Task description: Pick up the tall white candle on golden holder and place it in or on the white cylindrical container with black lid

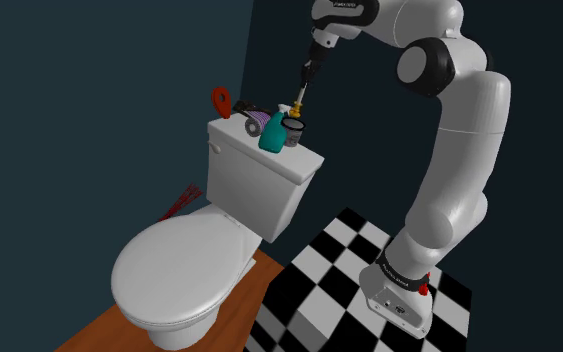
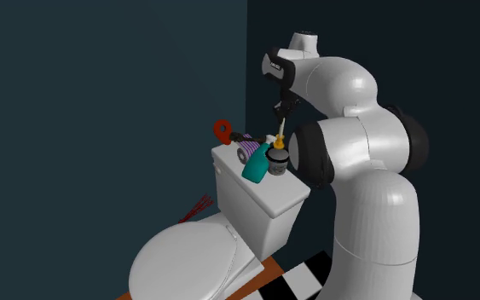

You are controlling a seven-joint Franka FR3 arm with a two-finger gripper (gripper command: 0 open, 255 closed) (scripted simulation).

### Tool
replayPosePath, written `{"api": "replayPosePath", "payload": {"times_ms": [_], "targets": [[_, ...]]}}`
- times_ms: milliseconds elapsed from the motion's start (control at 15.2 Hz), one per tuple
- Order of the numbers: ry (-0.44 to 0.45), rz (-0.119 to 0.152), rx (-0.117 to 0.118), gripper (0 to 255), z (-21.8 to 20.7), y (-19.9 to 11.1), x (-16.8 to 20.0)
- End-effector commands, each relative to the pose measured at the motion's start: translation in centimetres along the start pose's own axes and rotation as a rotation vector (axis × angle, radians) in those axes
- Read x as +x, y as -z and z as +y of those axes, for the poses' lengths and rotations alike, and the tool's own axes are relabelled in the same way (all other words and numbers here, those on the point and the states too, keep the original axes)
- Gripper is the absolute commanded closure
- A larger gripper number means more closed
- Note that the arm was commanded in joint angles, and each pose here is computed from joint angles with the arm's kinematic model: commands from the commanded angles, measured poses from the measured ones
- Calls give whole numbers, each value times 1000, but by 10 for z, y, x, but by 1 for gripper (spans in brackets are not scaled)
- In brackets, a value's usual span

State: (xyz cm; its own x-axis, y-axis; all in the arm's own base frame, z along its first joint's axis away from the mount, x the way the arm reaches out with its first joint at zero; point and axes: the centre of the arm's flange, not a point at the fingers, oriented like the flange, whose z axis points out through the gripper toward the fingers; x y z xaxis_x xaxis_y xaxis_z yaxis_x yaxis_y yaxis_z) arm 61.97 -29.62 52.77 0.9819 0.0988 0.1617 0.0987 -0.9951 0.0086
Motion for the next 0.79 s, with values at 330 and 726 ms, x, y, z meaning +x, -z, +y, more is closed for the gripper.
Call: {"api": "replayPosePath", "payload": {"times_ms": [330, 726], "targets": [[0, 0, 0, 255, -1, -36, -6], [0, 0, 0, 255, -1, -36, -6]]}}
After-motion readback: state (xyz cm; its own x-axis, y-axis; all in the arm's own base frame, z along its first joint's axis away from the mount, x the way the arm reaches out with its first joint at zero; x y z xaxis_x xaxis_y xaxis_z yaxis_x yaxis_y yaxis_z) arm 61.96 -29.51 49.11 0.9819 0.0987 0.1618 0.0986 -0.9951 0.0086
